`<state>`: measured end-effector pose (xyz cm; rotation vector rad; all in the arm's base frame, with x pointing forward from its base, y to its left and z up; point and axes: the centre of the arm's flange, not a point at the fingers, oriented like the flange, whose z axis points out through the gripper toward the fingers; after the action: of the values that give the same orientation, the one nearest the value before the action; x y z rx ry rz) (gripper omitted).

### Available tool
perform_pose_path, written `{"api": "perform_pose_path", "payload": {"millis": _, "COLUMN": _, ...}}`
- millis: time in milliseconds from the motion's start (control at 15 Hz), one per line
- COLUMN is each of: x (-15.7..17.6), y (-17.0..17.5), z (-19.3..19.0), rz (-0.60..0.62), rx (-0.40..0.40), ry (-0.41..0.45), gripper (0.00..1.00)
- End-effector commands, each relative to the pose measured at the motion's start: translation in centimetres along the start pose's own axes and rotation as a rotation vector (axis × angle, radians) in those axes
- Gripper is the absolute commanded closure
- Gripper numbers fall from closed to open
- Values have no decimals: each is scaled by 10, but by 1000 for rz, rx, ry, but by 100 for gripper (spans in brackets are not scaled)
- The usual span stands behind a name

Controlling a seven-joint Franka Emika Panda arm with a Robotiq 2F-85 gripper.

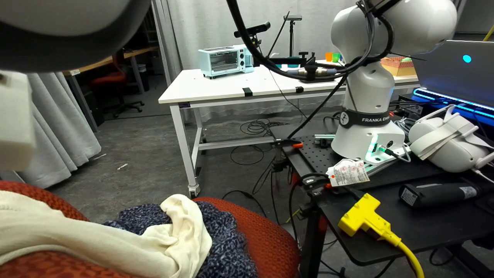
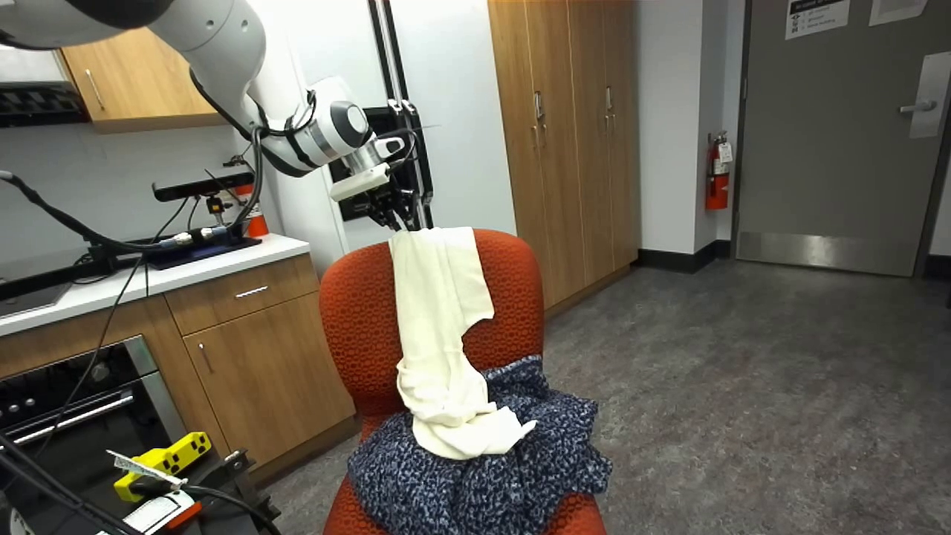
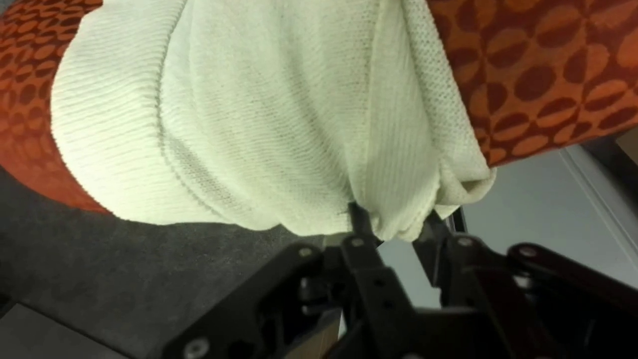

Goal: Put the white piece of clothing on the seat.

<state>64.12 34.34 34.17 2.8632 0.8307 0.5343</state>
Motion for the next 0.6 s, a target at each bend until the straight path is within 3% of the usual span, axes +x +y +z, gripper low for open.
{"api": "perform_pose_path", "payload": {"millis": 0, "x": -14, "y": 16, "z": -4, "rz": 9, "rx": -22, "ry": 5, "gripper": 100}}
{"api": "perform_pose_path", "payload": {"millis": 267, "x": -20, "y": 9, "z": -33, "rz": 19, "rx": -42, "ry": 19, "gripper": 98}}
{"api": "perform_pose_path", "payload": {"millis": 533, "x": -17, "y": 9, "z": -99, "rz": 34, "rx": -36, "ry": 65, "gripper": 97}}
